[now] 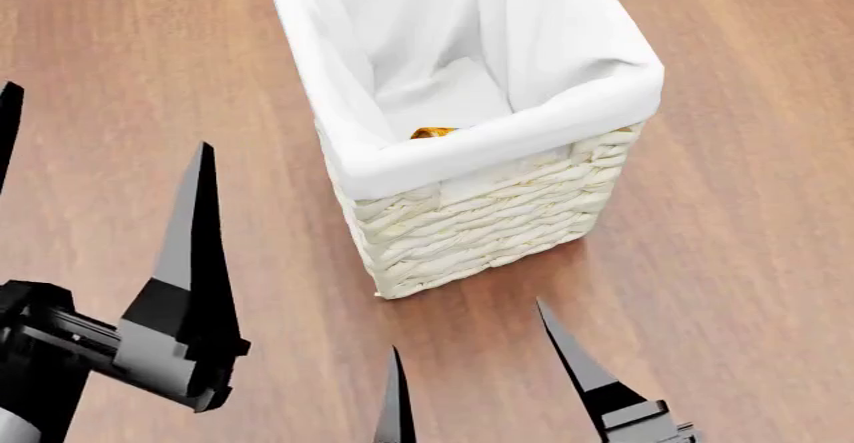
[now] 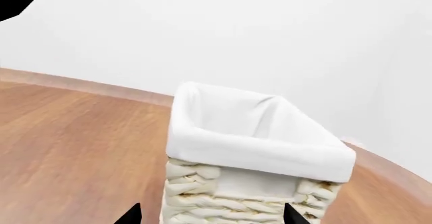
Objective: Pick up the alphabet soup and the cream cheese box, and put them in the basket.
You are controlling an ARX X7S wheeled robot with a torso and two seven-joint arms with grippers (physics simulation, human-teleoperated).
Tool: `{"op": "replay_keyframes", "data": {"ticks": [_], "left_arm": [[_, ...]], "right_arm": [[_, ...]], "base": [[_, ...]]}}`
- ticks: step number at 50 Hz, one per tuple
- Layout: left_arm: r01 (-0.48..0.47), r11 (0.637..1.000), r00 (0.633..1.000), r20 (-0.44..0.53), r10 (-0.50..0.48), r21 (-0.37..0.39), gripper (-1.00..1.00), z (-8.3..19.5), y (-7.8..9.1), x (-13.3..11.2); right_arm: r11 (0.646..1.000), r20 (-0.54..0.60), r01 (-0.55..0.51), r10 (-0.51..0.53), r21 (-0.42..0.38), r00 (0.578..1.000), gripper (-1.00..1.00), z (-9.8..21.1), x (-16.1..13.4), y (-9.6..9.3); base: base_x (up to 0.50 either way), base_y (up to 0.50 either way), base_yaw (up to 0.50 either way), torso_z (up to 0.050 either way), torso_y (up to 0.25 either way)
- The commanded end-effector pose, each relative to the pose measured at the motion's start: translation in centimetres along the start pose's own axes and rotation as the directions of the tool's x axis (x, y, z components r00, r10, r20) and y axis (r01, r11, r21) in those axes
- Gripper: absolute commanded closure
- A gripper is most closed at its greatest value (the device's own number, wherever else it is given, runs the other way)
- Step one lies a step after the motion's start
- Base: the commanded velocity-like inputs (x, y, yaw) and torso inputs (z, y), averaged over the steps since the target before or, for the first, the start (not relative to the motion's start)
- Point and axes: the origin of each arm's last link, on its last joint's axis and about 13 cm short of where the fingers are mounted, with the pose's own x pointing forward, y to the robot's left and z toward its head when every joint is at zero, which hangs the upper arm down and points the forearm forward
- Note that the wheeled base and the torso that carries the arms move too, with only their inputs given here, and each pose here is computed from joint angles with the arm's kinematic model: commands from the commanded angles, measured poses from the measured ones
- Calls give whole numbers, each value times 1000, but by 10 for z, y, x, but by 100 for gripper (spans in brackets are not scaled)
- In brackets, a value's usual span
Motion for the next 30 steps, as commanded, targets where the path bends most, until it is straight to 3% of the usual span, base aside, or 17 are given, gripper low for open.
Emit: {"op": "replay_keyframes", "data": {"ticks": [1, 30], "left_arm": [[-6, 1000, 999, 32, 6, 4, -100, 14, 1, -5], [-19, 1000, 997, 71, 19, 6, -100, 24, 2, -8]], "right_arm": [[1000, 66, 22, -22, -6, 998, -100, 18, -3, -5], [998, 159, 51, -47, -25, 986, -100, 34, -5, -5]], "base": [[0, 0, 0, 0, 0], [0, 0, 0, 0, 0]]}}
